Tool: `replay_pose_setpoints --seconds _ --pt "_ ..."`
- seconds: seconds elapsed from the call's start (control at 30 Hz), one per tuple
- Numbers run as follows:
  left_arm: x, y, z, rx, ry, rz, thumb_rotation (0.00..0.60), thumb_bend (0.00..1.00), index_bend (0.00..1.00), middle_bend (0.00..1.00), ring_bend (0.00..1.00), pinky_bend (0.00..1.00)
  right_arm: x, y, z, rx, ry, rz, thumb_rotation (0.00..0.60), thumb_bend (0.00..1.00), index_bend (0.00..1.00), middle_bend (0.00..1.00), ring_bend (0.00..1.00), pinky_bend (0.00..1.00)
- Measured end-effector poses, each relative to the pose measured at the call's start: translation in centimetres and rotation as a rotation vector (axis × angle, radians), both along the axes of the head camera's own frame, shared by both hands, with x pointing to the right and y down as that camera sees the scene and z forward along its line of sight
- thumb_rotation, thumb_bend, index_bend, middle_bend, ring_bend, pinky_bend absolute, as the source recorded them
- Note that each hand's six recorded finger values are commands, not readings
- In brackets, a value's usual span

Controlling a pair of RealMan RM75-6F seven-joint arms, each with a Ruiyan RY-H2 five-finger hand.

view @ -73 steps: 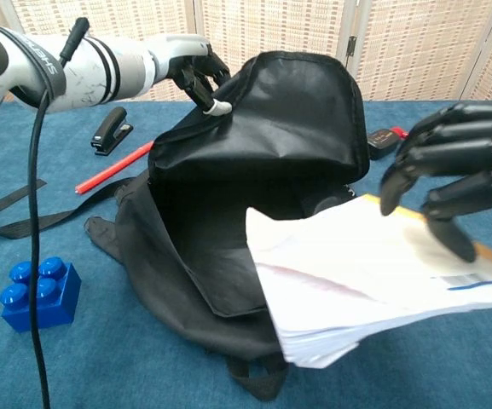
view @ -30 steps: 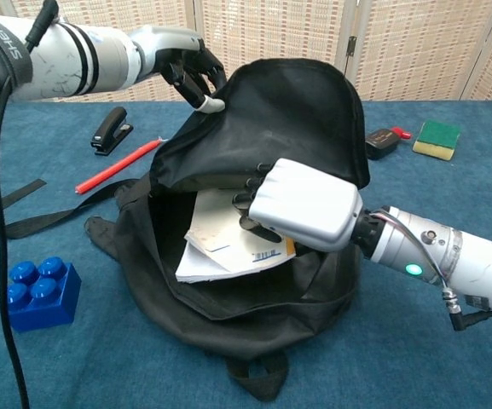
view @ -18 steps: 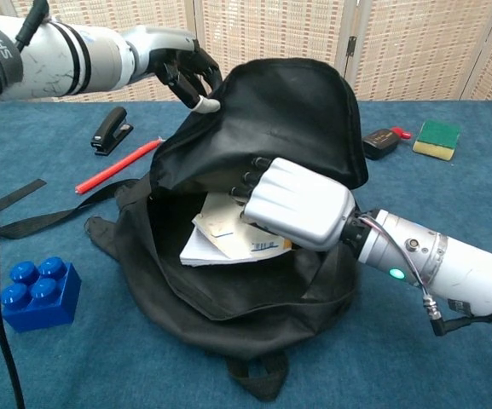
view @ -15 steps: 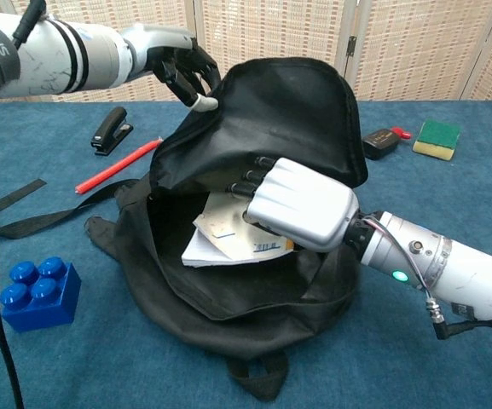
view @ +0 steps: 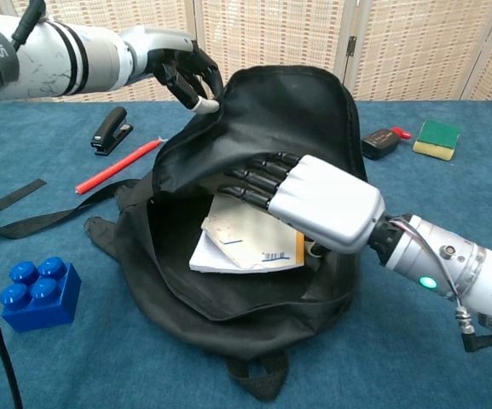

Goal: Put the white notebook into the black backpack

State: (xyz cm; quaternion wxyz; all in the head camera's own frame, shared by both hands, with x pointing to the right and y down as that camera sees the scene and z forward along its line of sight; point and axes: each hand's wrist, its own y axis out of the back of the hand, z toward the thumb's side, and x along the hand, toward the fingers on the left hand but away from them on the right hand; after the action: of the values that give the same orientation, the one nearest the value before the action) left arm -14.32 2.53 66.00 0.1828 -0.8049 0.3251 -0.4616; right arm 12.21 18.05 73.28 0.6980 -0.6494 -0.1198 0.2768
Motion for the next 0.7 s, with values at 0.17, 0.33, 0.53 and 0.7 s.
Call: replay_pose_setpoints --seconds 0.17,0.33,0.53,0.7 --pt "-0.1 0.3 -0.1 -0.002 -0.005 0.013 0.6 0.47 0.48 0.3 0.26 0.05 1.2 0.4 -1.2 -0.018 -0.029 0.011 0.6 0.08 0.0 0.09 0.15 0.11" --pt "0.2 1.2 -0.4 0.0 -0.006 0.05 0.6 0.47 0.45 0.29 0.25 0.05 2.7 1.0 -2.7 -0.065 -0.056 0.025 0.6 0.08 0.0 0.11 0.18 0.12" --pt "0.5 2.6 -0.9 -0.007 -0.009 0.109 0.6 0.47 0.35 0.23 0.2 0.02 5.6 2.2 -5.3 -0.129 -0.048 0.036 0.6 0.08 0.0 0.14 0.2 0.13" --pt "0.0 3.3 -1.7 -0.008 -0.007 0.142 0.6 0.47 0.29 0.21 0.18 0.01 9.4 3.1 -7.7 -0.161 -0.009 0.043 0.6 0.08 0.02 0.17 0.23 0.17"
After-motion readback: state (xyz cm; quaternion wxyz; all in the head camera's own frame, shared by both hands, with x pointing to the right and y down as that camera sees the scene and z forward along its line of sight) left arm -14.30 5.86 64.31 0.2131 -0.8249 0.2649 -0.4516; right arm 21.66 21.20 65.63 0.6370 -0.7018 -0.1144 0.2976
